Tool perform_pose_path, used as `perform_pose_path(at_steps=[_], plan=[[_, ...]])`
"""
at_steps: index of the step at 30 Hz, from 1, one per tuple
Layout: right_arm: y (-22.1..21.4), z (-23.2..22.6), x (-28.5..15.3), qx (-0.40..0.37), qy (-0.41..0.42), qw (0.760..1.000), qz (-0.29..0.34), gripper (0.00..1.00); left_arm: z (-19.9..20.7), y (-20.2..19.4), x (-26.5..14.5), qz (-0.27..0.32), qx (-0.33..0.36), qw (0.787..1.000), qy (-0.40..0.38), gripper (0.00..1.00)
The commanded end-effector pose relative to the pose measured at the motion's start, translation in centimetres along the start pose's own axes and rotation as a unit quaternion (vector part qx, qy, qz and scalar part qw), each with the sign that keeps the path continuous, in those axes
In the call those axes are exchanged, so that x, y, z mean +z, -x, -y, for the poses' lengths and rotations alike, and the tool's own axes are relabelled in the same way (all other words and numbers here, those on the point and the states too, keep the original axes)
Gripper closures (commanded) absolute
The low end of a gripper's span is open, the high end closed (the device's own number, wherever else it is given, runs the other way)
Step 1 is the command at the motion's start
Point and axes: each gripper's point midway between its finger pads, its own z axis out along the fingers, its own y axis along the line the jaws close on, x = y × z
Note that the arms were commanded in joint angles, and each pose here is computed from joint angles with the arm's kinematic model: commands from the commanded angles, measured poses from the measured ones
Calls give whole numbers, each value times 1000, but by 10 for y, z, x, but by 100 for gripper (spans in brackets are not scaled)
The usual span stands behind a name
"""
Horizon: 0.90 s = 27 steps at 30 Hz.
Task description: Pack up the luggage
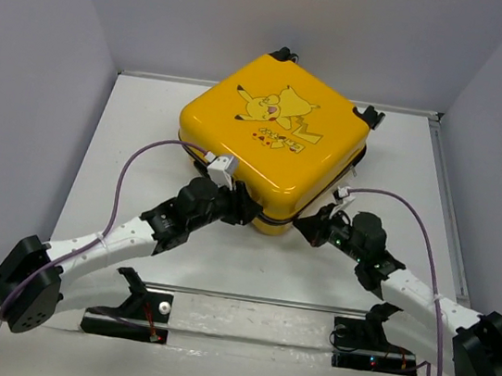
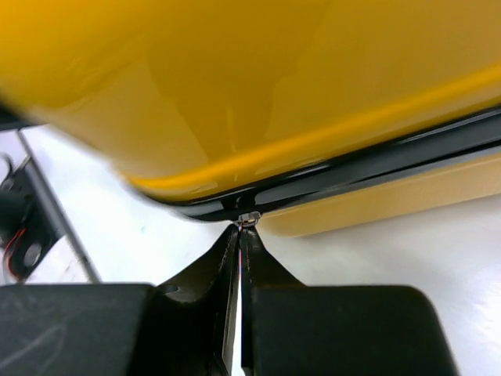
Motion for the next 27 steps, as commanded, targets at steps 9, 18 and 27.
perform_pose_path(at_steps=[9, 18, 27], plan=[[-45, -101, 4, -3, 26, 997, -69, 93, 44, 53, 39, 58, 13, 997, -45, 47], [6, -109, 73, 58, -89, 992, 70, 93, 32, 64, 29, 67, 20, 997, 12, 48], [14, -114, 83, 101, -86, 985, 112, 80, 4, 221, -47, 178, 33, 979, 98, 23]])
